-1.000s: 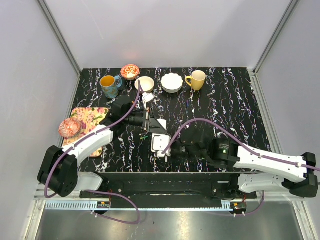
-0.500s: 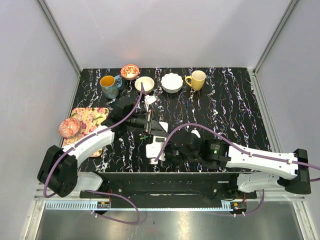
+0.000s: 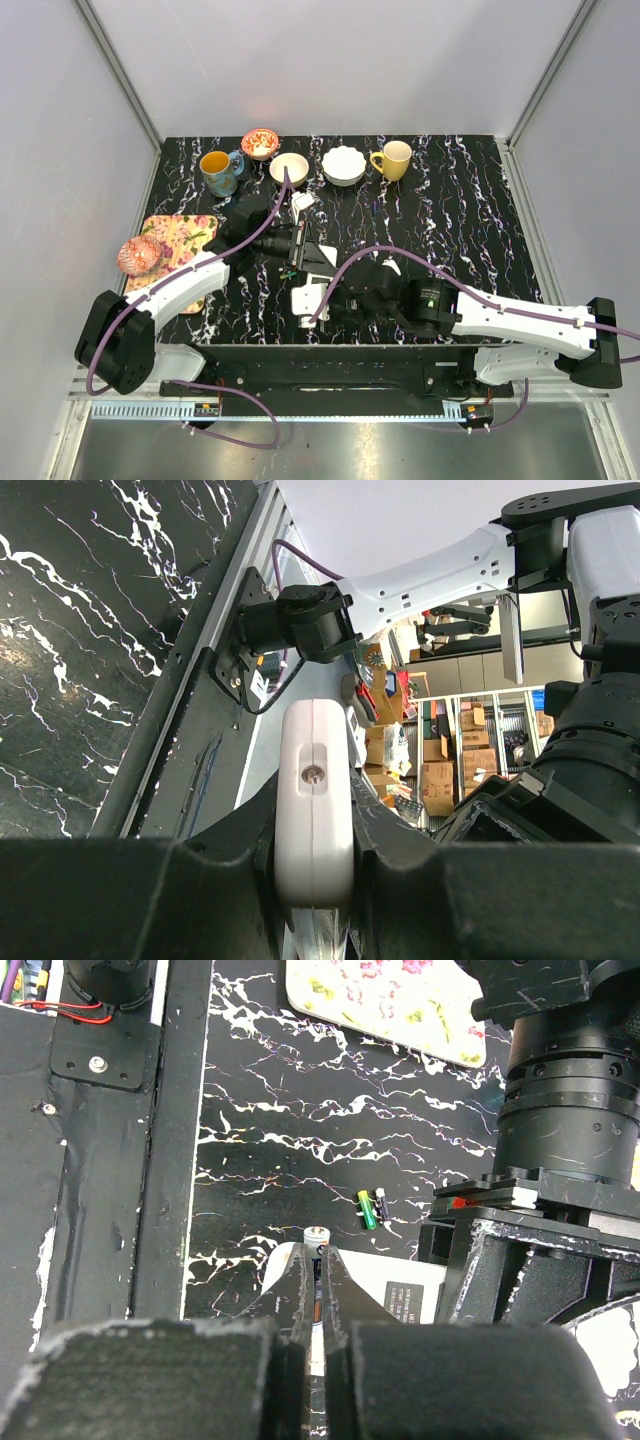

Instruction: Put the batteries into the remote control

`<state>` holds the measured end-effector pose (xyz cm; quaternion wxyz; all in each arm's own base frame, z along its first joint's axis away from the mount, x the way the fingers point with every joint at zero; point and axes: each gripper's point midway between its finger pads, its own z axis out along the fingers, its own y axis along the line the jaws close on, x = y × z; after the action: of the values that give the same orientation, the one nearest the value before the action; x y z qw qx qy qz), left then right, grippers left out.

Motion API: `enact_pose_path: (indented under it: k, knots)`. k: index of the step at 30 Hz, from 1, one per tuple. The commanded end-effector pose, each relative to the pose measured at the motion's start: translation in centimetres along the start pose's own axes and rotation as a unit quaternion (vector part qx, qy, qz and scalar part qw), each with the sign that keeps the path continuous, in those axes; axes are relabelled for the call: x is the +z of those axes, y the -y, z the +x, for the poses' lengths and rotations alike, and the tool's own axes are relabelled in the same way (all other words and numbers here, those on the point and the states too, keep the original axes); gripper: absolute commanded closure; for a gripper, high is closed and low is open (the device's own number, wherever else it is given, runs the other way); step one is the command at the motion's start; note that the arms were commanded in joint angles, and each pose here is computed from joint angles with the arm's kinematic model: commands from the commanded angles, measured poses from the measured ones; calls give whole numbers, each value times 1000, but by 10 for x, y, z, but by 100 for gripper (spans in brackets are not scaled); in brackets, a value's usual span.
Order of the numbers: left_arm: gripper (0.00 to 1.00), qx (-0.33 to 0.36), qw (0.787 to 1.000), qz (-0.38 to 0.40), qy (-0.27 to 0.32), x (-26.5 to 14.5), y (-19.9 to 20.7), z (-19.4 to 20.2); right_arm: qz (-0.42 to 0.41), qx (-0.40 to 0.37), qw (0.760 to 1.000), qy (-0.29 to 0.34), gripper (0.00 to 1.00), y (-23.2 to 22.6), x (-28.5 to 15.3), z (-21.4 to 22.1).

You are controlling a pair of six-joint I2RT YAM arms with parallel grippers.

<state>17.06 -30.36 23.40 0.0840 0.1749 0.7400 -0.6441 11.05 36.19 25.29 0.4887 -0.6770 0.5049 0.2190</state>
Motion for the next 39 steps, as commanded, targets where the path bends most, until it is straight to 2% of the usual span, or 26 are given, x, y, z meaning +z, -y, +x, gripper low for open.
enact_pose_path:
  k: [1, 30, 39]
  knots:
    - [100, 39, 999, 26, -1, -3, 27, -6, 20, 5, 1000, 19, 100, 7, -5, -12]
    - [100, 70, 996, 43, 18, -7, 49, -14, 0, 42, 999, 7, 100, -9, -10, 1]
    - [100, 85, 995, 48, 23, -10, 57, -14, -11, 40, 999, -23, 100, -14, -14, 14]
